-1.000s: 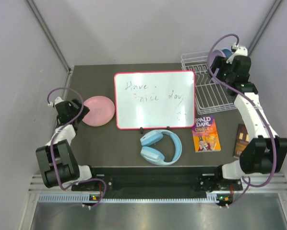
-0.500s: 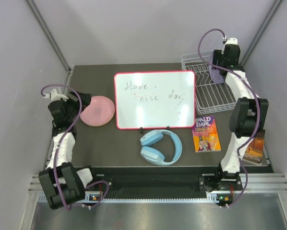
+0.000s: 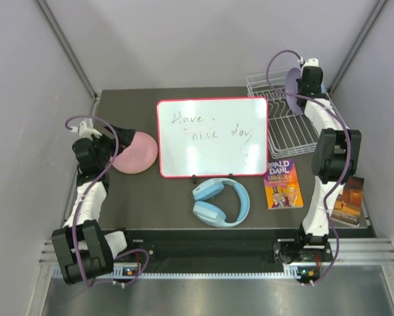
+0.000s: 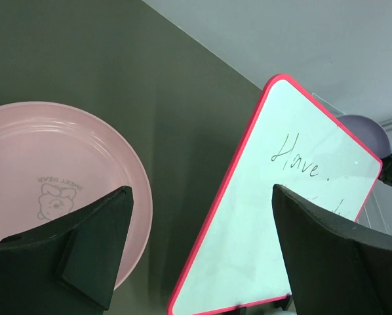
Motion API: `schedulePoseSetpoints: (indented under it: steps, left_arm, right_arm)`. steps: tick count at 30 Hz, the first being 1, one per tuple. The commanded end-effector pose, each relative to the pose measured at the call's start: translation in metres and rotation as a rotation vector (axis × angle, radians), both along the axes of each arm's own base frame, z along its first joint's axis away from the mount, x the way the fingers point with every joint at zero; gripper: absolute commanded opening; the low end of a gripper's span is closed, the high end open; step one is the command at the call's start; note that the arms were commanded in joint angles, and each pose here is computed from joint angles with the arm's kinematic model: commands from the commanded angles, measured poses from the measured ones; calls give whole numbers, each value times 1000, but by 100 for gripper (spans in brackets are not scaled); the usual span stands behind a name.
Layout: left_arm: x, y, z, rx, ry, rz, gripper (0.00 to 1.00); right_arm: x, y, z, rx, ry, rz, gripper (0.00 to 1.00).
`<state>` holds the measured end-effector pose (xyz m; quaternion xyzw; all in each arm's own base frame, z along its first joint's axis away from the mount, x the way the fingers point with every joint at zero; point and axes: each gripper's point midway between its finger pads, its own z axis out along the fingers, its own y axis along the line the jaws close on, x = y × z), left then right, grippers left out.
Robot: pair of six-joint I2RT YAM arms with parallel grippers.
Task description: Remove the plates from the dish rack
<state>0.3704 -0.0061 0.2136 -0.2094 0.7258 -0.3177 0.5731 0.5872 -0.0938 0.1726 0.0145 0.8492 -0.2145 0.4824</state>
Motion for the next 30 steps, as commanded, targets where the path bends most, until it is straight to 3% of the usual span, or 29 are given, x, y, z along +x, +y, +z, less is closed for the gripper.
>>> schedulePoseSetpoints:
  steps: [1, 5, 10, 17, 21, 22, 24, 25, 26, 30]
  left_arm:
    - [3, -3, 9, 13, -56, -16, 90]
    - [4, -5, 4, 28, -34, -14, 90]
    - [4, -8, 4, 62, -20, -14, 90]
    - [2, -15, 13, 91, -30, -33, 91]
    - [-1, -19, 22, 93, -49, -46, 91]
    - [-2, -20, 24, 94, -57, -52, 91]
    - [-3, -24, 34, 94, -76, -69, 91]
    - [-4, -27, 37, 91, -80, -84, 90]
    - [-5, -32, 44, 86, -103, -103, 89]
    - [-14, -65, 69, 42, -180, -239, 89]
  right_arm:
    - [7, 1, 43, -101, -127, -74, 0]
    - [-6, 11, 79, -168, -291, -197, 0]
    - [-43, 6, 105, -277, -390, -377, 0]
    - [-100, 0, 153, -252, -526, -457, 0]
    - [-127, 3, 168, -217, -527, -452, 0]
    - [-138, 7, 179, -152, -574, -438, 0]
    - [-149, 18, 170, -92, -500, -356, 0]
    - [-155, 29, 184, 28, -561, -298, 0]
    - [-162, 40, 168, 72, -473, -232, 0]
    - [-186, 105, 157, 406, -414, 69, 0]
